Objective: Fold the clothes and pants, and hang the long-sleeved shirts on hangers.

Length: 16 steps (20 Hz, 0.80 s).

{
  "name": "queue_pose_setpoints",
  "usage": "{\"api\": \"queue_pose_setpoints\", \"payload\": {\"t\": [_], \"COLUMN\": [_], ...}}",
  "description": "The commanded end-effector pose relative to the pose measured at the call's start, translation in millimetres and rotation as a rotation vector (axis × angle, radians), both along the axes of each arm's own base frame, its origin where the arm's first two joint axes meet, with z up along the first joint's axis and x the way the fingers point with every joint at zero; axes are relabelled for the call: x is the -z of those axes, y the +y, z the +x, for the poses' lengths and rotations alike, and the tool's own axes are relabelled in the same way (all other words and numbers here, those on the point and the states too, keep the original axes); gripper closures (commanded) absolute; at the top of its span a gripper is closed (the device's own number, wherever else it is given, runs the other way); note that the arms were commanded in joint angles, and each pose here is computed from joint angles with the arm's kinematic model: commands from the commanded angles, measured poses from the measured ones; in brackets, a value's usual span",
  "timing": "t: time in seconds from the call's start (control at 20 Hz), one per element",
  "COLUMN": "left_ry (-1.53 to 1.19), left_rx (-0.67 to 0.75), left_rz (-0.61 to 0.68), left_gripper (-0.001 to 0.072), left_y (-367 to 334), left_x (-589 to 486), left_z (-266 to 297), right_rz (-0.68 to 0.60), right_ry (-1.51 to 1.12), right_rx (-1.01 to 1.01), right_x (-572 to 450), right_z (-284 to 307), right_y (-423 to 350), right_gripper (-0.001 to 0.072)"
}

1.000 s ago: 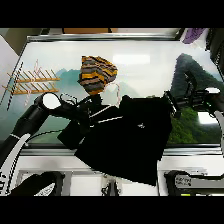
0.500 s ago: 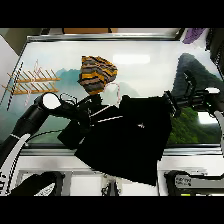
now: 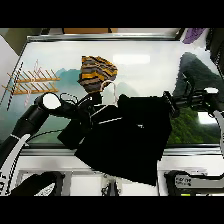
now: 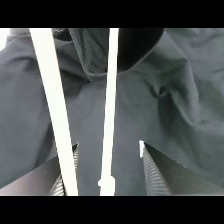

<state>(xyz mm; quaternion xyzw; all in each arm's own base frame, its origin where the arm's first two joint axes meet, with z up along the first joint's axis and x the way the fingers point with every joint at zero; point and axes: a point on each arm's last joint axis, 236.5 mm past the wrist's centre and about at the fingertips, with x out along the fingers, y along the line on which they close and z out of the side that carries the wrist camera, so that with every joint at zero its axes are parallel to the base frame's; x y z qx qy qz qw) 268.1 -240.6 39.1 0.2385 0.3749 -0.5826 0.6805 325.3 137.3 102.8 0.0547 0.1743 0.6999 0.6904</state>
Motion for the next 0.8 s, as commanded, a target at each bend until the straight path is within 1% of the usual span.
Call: {"api": "queue_pose_setpoints", "payload": {"t": [0.0,0.1,0.35,0.45,0.55,0.7,0.75], "left_ry": [0.088,0.109,0.035,0.039,0.051,0.101,0.114], "left_rx": [-0.134,-0.249,-0.502,-0.624,-0.783,-1.064,-1.125], "left_rz": [-0.003,-0.022,-0.102,-0.139,-0.171,-0.115,-0.112], "left_gripper": [0.0307,0.0307,0.0308,0.0308,0.0309,0.0309,0.0309], "left_y": [9.3,22.8,63.5,82.8,107.6,148.7,153.8], "left_x": [0.1,-7.3,-48.4,-63.7,-78.7,-78.3,-76.7], "left_z": [5.6,18.2,49.0,55.9,60.7,54.0,49.2], "right_rz": [0.003,0.003,0.003,0.031,0.050,0.040,0.025], "right_ry": [-0.005,-0.006,-0.006,-0.021,-0.056,-0.088,-0.093], "right_rx": [-0.003,-0.003,-0.002,0.012,0.036,0.078,0.107], "right_x": [-0.9,-1.1,-1.4,-9.9,-23.5,-39.0,-41.9], "right_z": [-0.4,-0.5,-0.5,2.6,5.4,8.3,12.4], "right_y": [-0.1,0.0,0.0,1.2,2.2,3.7,3.5], "right_gripper": [0.0701,0.0702,0.0703,0.0703,0.0703,0.0703,0.0703]}}
